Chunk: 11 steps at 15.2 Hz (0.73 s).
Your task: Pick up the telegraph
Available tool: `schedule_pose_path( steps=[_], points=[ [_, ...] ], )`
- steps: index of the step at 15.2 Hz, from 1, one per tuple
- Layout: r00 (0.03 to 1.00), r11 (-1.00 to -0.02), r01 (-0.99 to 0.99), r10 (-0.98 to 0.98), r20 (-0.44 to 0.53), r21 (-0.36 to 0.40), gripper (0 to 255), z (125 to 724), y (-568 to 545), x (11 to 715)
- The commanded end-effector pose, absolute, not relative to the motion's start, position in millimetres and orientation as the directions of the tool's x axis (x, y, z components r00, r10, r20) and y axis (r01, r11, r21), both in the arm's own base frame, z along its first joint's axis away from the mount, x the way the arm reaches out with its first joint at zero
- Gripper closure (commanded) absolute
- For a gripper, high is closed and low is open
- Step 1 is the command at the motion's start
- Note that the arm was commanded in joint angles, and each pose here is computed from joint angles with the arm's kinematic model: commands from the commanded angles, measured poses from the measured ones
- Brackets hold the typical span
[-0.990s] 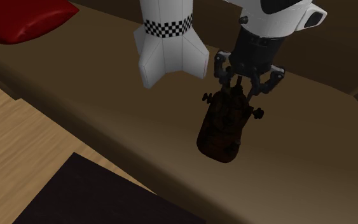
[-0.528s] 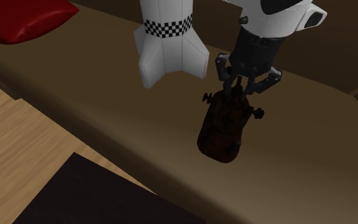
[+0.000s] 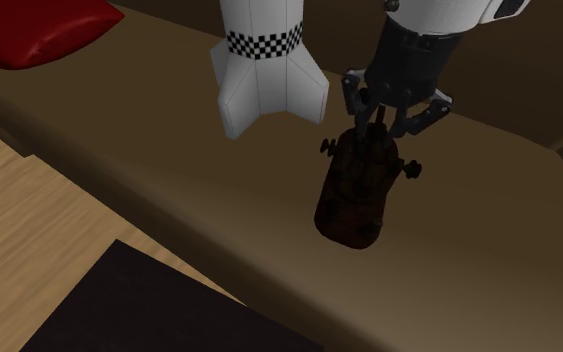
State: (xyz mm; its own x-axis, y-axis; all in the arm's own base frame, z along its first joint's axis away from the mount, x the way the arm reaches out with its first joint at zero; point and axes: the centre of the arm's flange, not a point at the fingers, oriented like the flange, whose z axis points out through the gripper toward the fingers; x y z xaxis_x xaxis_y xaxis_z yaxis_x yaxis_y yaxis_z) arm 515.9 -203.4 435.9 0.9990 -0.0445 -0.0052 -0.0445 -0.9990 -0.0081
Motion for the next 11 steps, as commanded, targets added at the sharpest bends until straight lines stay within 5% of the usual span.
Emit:
schedule_pose_path(
  steps=[1,11],
  points=[
    [0.999,-0.999,-0.045,-0.045,-0.004,-0.008,255,448.1,-203.5,515.1],
    [0.999,-0.999,-0.045,-0.045,-0.004,-0.008,255,491.2,-203.5,515.1]
  ],
)
